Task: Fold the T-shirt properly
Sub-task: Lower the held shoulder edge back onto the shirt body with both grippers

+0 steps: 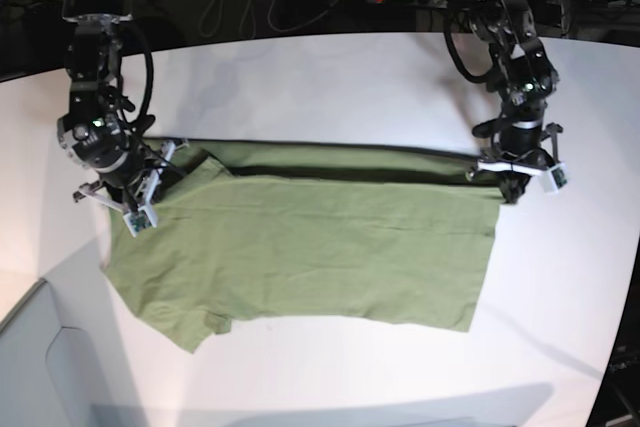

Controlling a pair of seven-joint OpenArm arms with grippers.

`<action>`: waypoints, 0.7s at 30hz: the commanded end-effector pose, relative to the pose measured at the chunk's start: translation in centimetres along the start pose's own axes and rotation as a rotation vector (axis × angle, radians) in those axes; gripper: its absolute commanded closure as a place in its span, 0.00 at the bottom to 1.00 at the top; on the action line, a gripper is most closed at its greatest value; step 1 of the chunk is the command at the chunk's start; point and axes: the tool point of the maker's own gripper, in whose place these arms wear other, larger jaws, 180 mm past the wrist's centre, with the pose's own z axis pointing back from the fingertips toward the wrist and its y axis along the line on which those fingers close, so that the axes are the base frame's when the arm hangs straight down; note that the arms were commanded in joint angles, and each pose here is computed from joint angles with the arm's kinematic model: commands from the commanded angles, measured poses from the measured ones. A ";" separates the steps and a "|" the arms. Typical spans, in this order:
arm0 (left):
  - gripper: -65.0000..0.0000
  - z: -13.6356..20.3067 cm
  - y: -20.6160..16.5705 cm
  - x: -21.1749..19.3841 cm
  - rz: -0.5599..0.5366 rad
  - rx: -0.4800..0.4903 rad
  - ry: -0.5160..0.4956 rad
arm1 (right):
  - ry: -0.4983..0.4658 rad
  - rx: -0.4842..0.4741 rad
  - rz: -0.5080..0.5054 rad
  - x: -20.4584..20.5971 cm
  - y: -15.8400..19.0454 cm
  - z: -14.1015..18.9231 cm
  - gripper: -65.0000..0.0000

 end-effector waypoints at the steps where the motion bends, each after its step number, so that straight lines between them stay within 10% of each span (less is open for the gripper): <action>1: 1.00 -0.2 -0.3 1.6 -0.001 -0.010 -0.052 | -0.045 -0.012 0.024 1.4 -0.7 0.5 1.00; 21: 0.97 -1.6 -0.4 2.9 0.019 -0.011 -0.073 | -0.042 -0.011 0.024 1.3 -0.7 0.5 1.00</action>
